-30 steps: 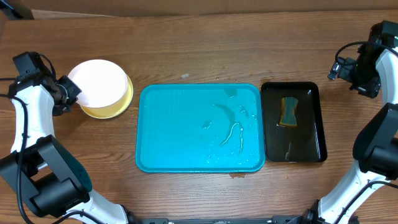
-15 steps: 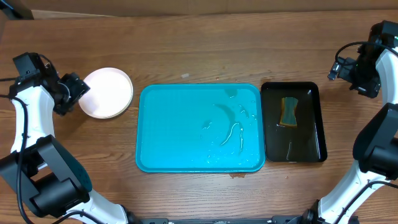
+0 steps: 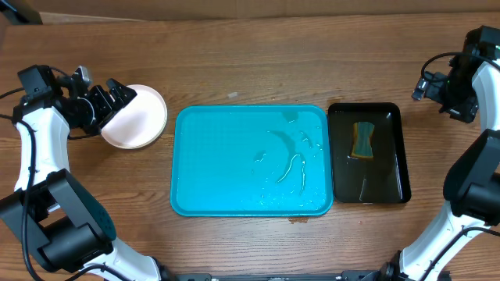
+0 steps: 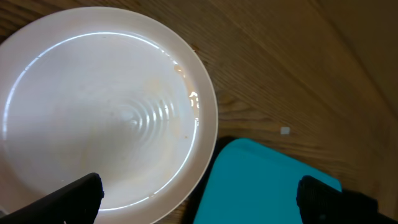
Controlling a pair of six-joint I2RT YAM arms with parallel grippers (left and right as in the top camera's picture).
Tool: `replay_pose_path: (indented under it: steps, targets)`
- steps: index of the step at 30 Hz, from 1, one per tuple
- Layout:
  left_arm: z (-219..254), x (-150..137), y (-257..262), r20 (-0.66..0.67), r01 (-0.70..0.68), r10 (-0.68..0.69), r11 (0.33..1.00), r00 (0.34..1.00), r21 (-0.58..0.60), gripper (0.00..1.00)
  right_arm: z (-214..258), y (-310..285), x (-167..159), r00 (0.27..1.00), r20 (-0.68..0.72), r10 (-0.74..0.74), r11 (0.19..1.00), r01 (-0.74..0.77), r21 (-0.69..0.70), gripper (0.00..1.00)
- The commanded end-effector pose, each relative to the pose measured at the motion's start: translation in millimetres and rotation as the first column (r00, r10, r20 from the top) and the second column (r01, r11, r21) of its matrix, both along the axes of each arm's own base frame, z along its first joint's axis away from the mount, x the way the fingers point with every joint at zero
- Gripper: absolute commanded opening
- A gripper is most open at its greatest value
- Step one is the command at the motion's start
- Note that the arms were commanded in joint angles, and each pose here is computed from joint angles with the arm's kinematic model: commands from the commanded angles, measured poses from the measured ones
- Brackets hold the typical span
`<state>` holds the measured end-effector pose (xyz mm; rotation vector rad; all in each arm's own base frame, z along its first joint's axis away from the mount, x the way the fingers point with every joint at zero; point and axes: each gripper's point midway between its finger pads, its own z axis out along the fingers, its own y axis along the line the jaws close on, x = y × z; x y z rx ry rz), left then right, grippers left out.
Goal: Clean dirty plates on tray and stack at the side
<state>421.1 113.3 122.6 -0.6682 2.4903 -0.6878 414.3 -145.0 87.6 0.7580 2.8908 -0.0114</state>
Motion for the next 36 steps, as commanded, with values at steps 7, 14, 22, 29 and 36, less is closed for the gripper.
replay_pose_path:
  steps: [7,14,22,29,36]
  targets:
    - [-16,-12,44,-0.100,-0.075,0.105,0.961,0.989,0.268,1.00,20,-2,5,0.999,0.050,-0.003,1.000,0.004,-0.023,1.00]
    - [-17,-13,46,-0.105,-0.079,0.113,0.957,0.988,0.280,1.00,18,-2,6,0.999,0.045,-0.001,1.000,0.002,-0.022,1.00]
    - [-17,-13,46,-0.105,-0.079,0.113,0.957,0.988,0.280,1.00,91,22,8,0.977,0.206,0.058,0.996,-0.043,-0.078,1.00]
    - [-17,-13,46,-0.105,-0.079,0.113,0.957,0.988,0.280,1.00,231,98,-25,0.828,0.512,0.231,0.970,-0.158,-0.183,1.00]
    - [-17,-13,46,-0.106,-0.079,0.113,0.957,0.988,0.280,1.00,346,182,-118,0.518,0.739,0.431,0.899,-0.316,-0.303,1.00]
